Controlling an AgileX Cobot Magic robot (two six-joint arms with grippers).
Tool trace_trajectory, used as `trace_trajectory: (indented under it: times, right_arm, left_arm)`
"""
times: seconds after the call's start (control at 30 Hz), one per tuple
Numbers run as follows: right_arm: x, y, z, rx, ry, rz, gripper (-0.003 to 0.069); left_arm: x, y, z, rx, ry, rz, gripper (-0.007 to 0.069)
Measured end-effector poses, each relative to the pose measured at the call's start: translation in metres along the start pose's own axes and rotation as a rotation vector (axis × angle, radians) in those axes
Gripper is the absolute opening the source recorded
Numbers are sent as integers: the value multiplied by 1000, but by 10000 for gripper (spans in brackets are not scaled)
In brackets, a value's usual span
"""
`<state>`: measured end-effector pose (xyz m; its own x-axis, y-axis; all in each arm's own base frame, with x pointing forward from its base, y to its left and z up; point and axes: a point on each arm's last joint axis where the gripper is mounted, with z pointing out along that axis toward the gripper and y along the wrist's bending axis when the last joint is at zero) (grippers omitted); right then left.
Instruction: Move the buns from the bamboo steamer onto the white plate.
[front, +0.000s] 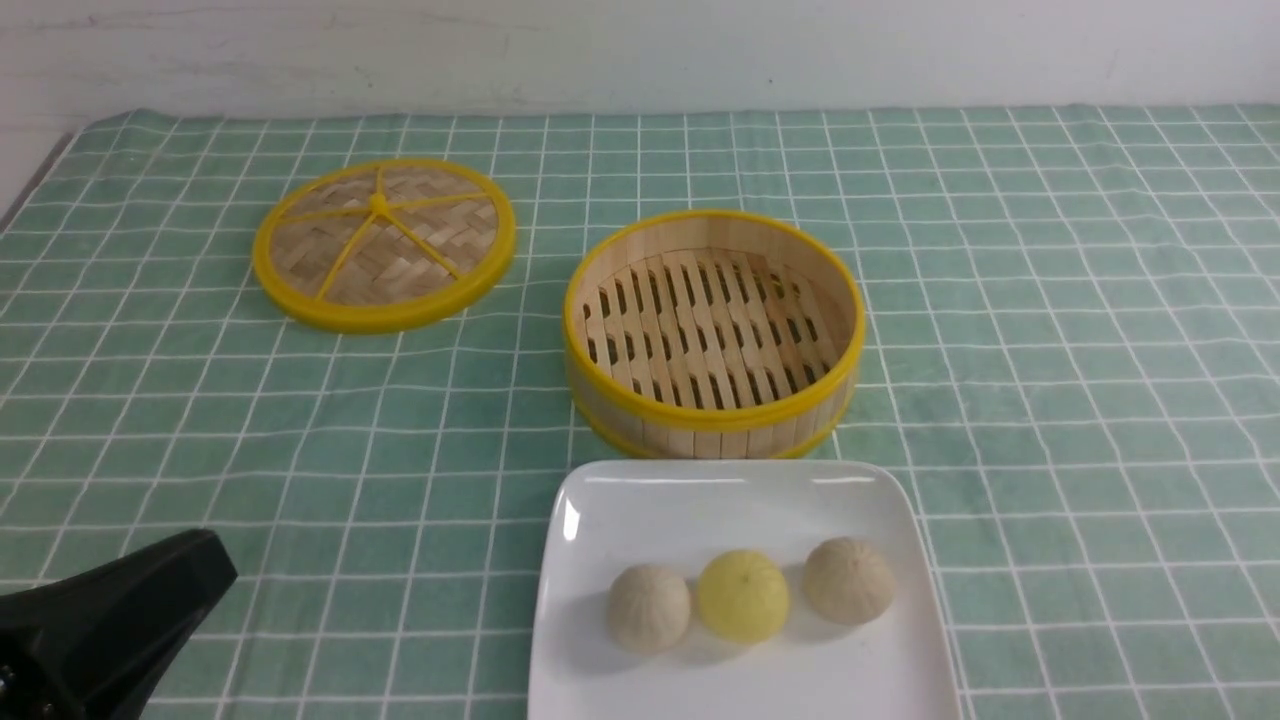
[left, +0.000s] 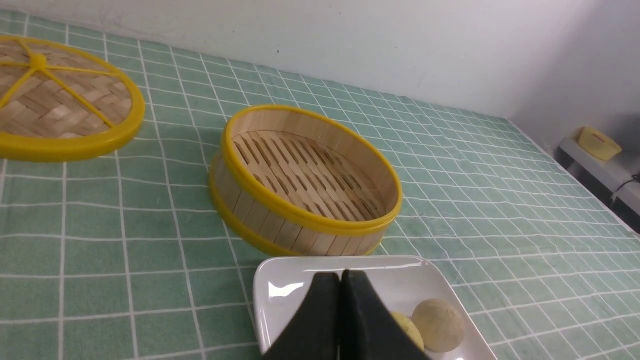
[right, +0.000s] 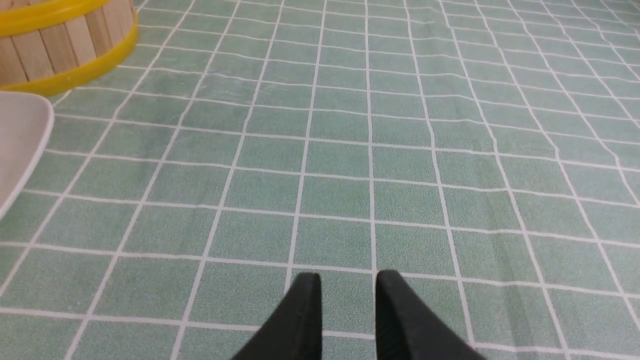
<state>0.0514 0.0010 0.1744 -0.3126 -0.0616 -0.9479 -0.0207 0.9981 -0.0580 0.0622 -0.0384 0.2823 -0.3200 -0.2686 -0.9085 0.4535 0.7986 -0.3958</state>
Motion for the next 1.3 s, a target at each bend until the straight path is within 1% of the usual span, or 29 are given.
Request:
trace_trajectory:
  times: [0.13, 0.3, 0.4, 0.43, 0.47, 0.57, 0.6, 0.63, 0.7, 0.77, 0.8, 0.9, 1.3]
  right_arm:
    - [0, 0, 0, 0, 0, 0, 193]
    - [0, 0, 0, 0, 0, 0, 196]
    - [0, 0, 0, 0, 0, 0, 205]
    - [0, 0, 0, 0, 0, 0, 205]
    - [0, 0, 0, 0, 0, 0, 207]
    - [0, 0, 0, 0, 0, 0, 211]
    - [0, 0, 0, 0, 0, 0, 211]
    - [0, 0, 0, 0, 0, 0, 213]
    - [0, 0, 0, 0, 0, 0, 216]
    - [0, 0, 0, 0, 0, 0, 217]
    - [0, 0, 0, 0, 0, 0, 218]
    - [0, 0, 0, 0, 0, 0, 223]
    - [0, 0, 0, 0, 0, 1, 236]
  left_arm:
    - [2, 1, 0, -9, 9, 5, 27]
    - [13, 8, 3, -42, 40, 35, 33]
    - [29, 23, 1, -158, 57, 54, 34]
    - [30, 24, 1, -167, 58, 55, 34]
    - [36, 31, 0, -227, 56, 79, 36]
    - [50, 45, -5, -359, 43, 126, 41]
    - [50, 47, -5, -376, 39, 125, 41]
    - [57, 53, -7, -439, 31, 124, 43]
    - [67, 60, -9, -509, 23, 108, 44]
    - [72, 63, -10, -539, 22, 96, 43]
    - [80, 69, -11, -592, 28, 80, 43]
    - [89, 73, -13, -625, 26, 79, 43]
    - [92, 73, -16, -623, -8, 102, 43]
